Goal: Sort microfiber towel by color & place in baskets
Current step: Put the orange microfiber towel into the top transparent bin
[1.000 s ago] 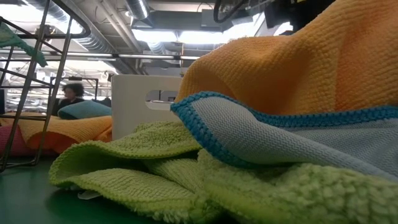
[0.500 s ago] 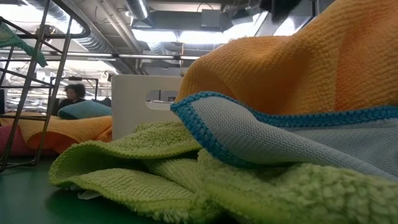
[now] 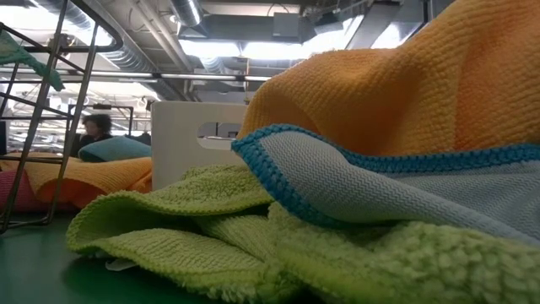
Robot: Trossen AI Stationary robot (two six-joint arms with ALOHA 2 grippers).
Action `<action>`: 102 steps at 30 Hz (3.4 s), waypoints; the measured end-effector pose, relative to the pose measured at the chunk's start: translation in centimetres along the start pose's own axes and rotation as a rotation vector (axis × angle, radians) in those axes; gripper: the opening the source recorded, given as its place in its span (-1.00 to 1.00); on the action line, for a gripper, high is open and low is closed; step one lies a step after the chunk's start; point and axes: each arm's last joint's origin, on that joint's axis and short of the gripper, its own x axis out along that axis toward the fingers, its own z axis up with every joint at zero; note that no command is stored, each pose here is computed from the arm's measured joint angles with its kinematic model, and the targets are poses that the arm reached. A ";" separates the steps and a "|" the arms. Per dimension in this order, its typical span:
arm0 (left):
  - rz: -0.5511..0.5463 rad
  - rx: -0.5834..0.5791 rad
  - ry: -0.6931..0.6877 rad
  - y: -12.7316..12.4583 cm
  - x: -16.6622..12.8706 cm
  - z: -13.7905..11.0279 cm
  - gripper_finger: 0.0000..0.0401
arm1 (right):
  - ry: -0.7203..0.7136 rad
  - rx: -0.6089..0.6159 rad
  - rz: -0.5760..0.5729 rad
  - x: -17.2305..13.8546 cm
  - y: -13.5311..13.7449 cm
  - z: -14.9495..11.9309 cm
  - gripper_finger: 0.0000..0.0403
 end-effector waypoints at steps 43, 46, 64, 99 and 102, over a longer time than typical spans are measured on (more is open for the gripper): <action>0.000 0.000 0.000 0.0 0.0 0.0 -0.35 | 0.196 0.018 -0.298 11.1 4.8 -4.5 -0.93; 0.000 -0.001 0.000 0.0 0.0 0.0 -0.35 | 0.210 0.000 -0.278 11.2 4.8 -4.5 -0.92; 0.003 0.000 -0.004 0.0 0.0 0.0 -0.35 | 0.012 -0.021 -0.179 2.3 2.2 -1.3 -0.98; 0.296 0.169 0.080 9.3 3.4 7.2 -0.35 | -0.614 -0.003 -0.577 -13.0 -30.5 3.5 -1.00; 0.313 0.135 0.073 10.1 3.6 7.7 -0.35 | -0.582 0.023 -0.530 -11.8 -33.0 2.9 -1.00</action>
